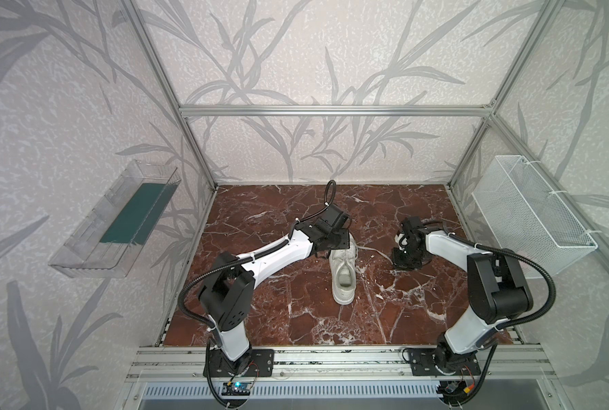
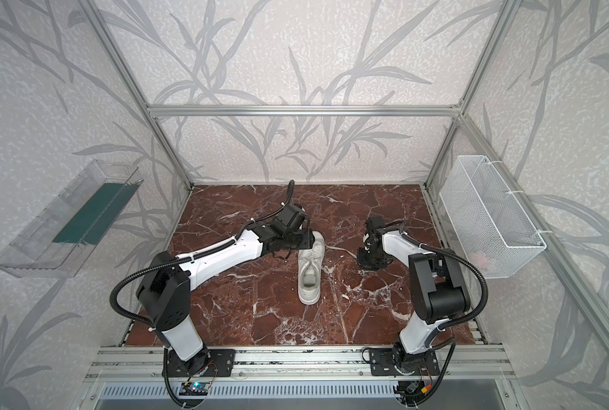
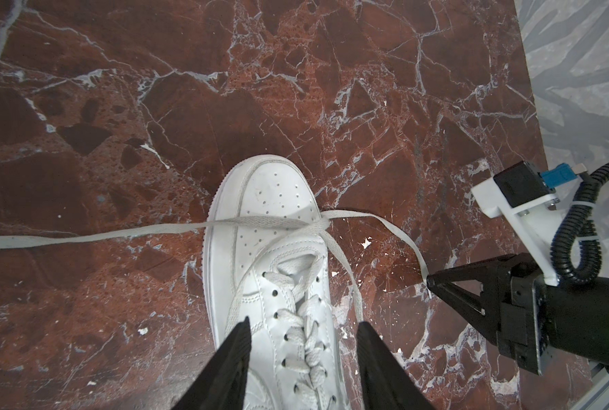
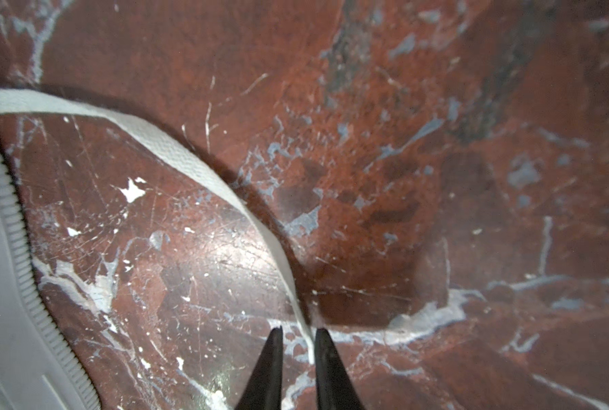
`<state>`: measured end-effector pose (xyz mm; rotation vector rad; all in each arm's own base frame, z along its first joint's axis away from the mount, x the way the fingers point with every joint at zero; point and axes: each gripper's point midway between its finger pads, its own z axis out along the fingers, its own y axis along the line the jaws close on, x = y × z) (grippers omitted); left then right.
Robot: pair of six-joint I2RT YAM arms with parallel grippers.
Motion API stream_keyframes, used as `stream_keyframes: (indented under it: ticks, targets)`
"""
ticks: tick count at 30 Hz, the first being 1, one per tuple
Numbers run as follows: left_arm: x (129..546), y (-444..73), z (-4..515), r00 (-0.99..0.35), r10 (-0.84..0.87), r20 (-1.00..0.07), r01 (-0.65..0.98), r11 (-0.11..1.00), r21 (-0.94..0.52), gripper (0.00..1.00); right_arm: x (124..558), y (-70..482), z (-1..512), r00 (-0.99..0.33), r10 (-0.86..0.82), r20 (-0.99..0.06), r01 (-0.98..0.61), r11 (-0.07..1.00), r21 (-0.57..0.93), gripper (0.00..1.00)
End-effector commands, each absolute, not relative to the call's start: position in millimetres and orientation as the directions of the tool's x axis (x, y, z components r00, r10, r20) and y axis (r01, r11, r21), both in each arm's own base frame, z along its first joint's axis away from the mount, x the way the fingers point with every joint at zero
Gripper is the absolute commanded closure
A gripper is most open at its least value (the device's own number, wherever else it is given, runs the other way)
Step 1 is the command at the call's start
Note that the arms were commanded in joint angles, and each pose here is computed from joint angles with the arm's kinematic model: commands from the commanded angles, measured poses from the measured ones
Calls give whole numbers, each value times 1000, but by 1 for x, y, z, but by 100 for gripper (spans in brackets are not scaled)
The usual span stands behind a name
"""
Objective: Tie the shoes
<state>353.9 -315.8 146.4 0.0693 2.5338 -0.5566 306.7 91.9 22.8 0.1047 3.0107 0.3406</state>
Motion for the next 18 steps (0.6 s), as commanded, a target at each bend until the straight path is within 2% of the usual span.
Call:
stream_keyframes:
  ticks: [1, 5, 11, 18]
  targets:
    - [353, -312, 154, -849, -82, -522, 151, 909, -388, 49, 306, 96, 14, -994, 74, -78, 54, 971, 233, 83]
    - [351, -312, 153, -851, -80, -518, 151, 909, -388, 49, 306, 96, 11, -995, 71, -71, 53, 971, 231, 85]
    - [349, -309, 153, -852, -79, -518, 149, 911, -384, 49, 304, 100, 18, -993, 91, -78, 67, 963, 261, 93]
    - [347, -309, 147, -860, -74, -505, 148, 911, -384, 49, 306, 127, 57, -973, 195, -124, 119, 882, 456, 98]
